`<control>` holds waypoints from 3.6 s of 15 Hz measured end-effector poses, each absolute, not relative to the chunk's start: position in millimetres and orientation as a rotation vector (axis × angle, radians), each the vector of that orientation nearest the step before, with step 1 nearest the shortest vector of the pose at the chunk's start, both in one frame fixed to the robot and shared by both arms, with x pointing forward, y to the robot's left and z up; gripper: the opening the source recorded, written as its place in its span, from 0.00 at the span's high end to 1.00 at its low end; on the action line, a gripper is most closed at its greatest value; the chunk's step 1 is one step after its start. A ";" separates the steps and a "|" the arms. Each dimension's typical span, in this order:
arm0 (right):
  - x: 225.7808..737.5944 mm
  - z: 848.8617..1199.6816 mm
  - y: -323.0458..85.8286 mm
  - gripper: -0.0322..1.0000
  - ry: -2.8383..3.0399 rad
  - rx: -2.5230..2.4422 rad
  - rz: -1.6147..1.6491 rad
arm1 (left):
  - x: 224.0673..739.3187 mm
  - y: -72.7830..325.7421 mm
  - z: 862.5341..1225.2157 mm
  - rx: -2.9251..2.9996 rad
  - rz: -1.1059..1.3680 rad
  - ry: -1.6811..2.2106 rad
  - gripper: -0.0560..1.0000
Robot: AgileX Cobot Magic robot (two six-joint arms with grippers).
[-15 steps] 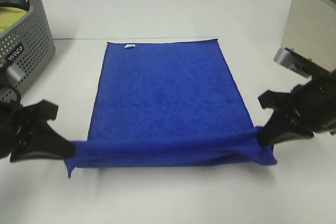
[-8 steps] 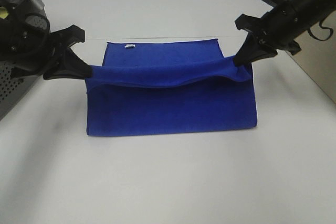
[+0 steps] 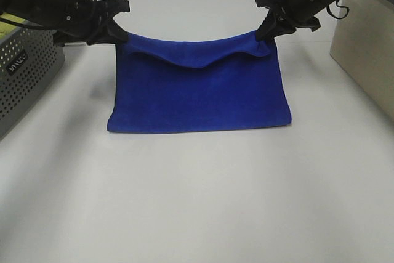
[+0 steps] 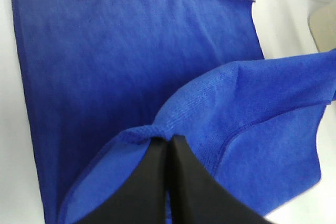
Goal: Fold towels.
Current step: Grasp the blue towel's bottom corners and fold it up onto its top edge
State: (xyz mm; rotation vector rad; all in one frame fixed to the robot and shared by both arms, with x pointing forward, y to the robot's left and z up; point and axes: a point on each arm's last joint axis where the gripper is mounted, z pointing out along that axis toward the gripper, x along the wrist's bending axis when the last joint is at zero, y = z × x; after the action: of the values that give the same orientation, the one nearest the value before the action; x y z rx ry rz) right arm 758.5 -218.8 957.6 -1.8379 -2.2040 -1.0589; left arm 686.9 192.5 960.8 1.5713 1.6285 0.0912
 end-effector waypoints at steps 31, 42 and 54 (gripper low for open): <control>761.8 931.8 -241.3 0.25 -2.121 -2.003 -0.691 | 707.4 197.1 912.6 1.847 -0.128 1.983 0.34; 709.9 886.2 -239.0 0.27 -1.991 -1.894 -0.425 | 686.7 187.0 878.8 1.761 -0.276 2.053 0.34; 708.9 876.0 -227.7 0.95 -1.972 -1.890 -0.406 | 674.3 173.1 863.3 1.919 -0.368 2.032 0.93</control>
State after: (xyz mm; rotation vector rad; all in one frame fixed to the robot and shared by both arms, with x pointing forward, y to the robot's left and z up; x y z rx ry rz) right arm 708.9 -227.7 876.0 -1.8901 -1.9724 -0.4060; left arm 674.3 173.1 863.3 1.9190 2.0317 -0.3683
